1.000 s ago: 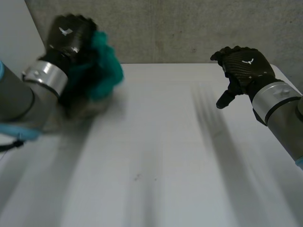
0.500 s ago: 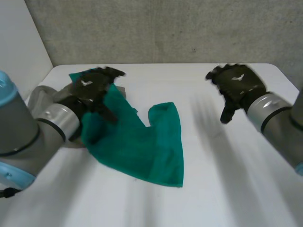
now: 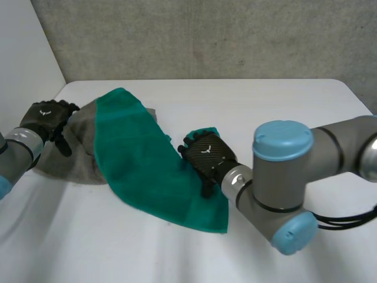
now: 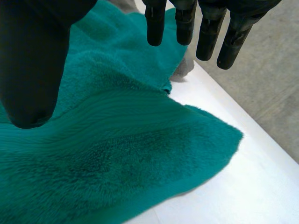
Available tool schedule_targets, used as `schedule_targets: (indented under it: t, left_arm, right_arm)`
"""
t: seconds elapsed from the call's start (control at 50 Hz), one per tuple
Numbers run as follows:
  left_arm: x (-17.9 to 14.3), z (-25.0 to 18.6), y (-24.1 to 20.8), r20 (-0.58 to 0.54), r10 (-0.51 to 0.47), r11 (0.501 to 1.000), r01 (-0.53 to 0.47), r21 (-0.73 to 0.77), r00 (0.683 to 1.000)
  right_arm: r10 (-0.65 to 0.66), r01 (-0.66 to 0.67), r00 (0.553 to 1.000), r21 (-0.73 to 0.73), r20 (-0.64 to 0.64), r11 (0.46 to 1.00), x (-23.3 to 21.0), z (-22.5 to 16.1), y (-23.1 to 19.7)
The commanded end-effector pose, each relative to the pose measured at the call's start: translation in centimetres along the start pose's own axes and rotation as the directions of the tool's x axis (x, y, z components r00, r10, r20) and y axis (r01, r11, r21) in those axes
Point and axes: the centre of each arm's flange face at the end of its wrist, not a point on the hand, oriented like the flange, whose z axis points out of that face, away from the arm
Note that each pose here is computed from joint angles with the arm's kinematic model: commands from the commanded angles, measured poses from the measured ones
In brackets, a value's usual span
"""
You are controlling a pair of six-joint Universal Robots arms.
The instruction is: Fold the laundry.
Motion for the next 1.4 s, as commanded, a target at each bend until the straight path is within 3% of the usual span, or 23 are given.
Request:
schedule_targets:
  t: [0.02,0.3,0.36,0.44,0.52,0.62,0.72,0.98,1.06,1.24,1.3,1.32,1.4]
  left_arm:
    - [0.1,1.9,2.3,-0.016,-0.017,0.999,0.016,-0.049,1.0]
    - [0.5,3.8,3.7,-0.037,-0.002,0.995,-0.001,-0.099,0.999]
    - [0.1,3.8,3.1,-0.014,0.031,0.996,-0.032,-0.082,0.999]
    - [-1.5,4.1,-0.3,0.101,0.069,0.997,-0.071,0.016,0.992]
    - [-4.5,3.6,-5.0,0.276,0.07,0.979,-0.119,0.166,0.959]
    - [-8.4,1.7,-11.1,0.459,0.024,0.905,-0.214,0.367,0.888]
    - [-10.7,1.1,-11.8,0.509,0.015,0.892,-0.242,0.381,0.86]
    - [-8.8,1.8,-8.3,0.469,0.066,0.933,-0.222,0.285,0.881]
    - [-6.8,1.8,-7.9,0.429,0.1,0.936,-0.231,0.266,0.898]
    - [1.1,0.5,-6.0,0.206,0.137,0.959,-0.182,0.217,0.969]
    - [3.3,0.0,-4.9,0.107,0.155,0.967,-0.173,0.186,0.982]
    - [5.0,0.1,-3.7,0.028,0.166,0.972,-0.169,0.166,0.986]
    - [7.3,1.1,-0.6,-0.067,0.176,0.98,-0.168,0.104,0.982]
  right_arm:
    - [0.006,-0.005,1.0,-0.034,0.021,0.999,-0.4,2.8,1.1]
    - [0.025,-0.018,0.998,-0.131,0.051,0.991,-0.5,4.5,2.4]
    - [0.033,-0.031,0.999,-0.106,0.012,0.994,0.6,3.8,1.1]
    - [0.047,-0.046,0.997,0.021,-0.063,0.999,2.7,1.7,-3.5]
    - [0.048,-0.032,0.987,0.105,-0.151,0.994,6.0,-0.7,-6.5]
    - [0.058,-0.032,0.968,0.113,-0.242,0.993,9.9,-3.1,-7.5]
    - [0.057,-0.029,0.96,0.107,-0.274,0.994,11.1,-5.6,-8.3]
    - [0.074,-0.064,0.967,0.047,-0.244,0.997,10.8,-6.5,-6.2]
    - [0.073,-0.064,0.969,0.046,-0.235,0.997,10.5,-6.5,-6.2]
    - [0.067,-0.052,0.965,0.065,-0.254,0.997,10.9,-7.1,-7.0]
    - [0.07,-0.052,0.963,0.072,-0.261,0.996,11.1,-7.4,-7.2]
    - [0.069,-0.052,0.963,0.074,-0.261,0.996,11.1,-7.5,-7.3]
    - [0.069,-0.057,0.965,0.057,-0.253,0.997,10.8,-7.6,-6.7]
